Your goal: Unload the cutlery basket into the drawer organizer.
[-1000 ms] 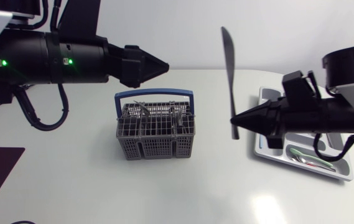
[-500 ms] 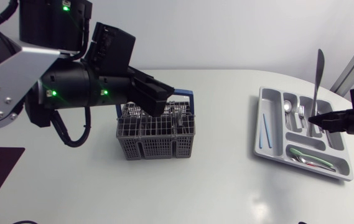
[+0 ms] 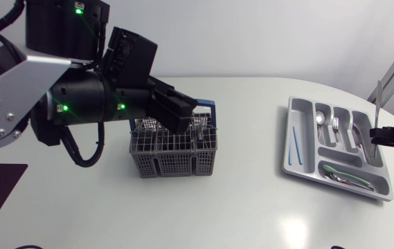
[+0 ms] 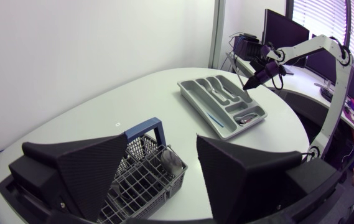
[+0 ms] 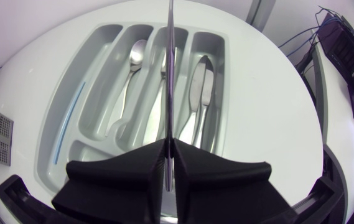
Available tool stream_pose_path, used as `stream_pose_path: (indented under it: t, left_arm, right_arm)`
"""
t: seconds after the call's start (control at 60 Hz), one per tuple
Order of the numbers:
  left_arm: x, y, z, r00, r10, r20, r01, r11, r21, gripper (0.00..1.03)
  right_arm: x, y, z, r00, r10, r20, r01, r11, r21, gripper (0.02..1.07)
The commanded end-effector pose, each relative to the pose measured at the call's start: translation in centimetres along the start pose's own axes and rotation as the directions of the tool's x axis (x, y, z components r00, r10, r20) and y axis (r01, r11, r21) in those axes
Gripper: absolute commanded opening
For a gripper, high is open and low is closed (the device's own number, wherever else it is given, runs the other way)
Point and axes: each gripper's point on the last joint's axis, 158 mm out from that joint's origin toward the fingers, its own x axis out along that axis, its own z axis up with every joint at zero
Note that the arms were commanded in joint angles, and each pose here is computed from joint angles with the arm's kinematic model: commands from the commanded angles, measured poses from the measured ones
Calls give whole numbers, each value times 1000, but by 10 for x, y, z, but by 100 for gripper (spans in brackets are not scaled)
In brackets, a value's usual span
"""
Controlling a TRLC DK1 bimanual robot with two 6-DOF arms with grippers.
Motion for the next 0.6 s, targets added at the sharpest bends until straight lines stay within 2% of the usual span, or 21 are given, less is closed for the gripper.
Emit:
stream_pose_path:
  t: [0.0,0.183,0.35,0.583]
  left_arm:
    - [3,-2,-12,999,2,-34,-1,1000,21,98]
    - [0,-7,-10,999,1,-35,0,1000,31,98]
    - [-2,-8,-7,999,5,-32,-4,999,33,98]
    - [-8,-9,-2,1000,4,-18,-3,999,34,98]
  right_arm:
    - [6,-16,11,999,-33,0,33,997,65,7]
    - [24,-31,10,996,-69,-55,78,983,168,7]
    - [35,-32,4,992,-54,-118,84,960,266,7]
    - [51,-20,0,985,-47,-165,90,960,264,8]
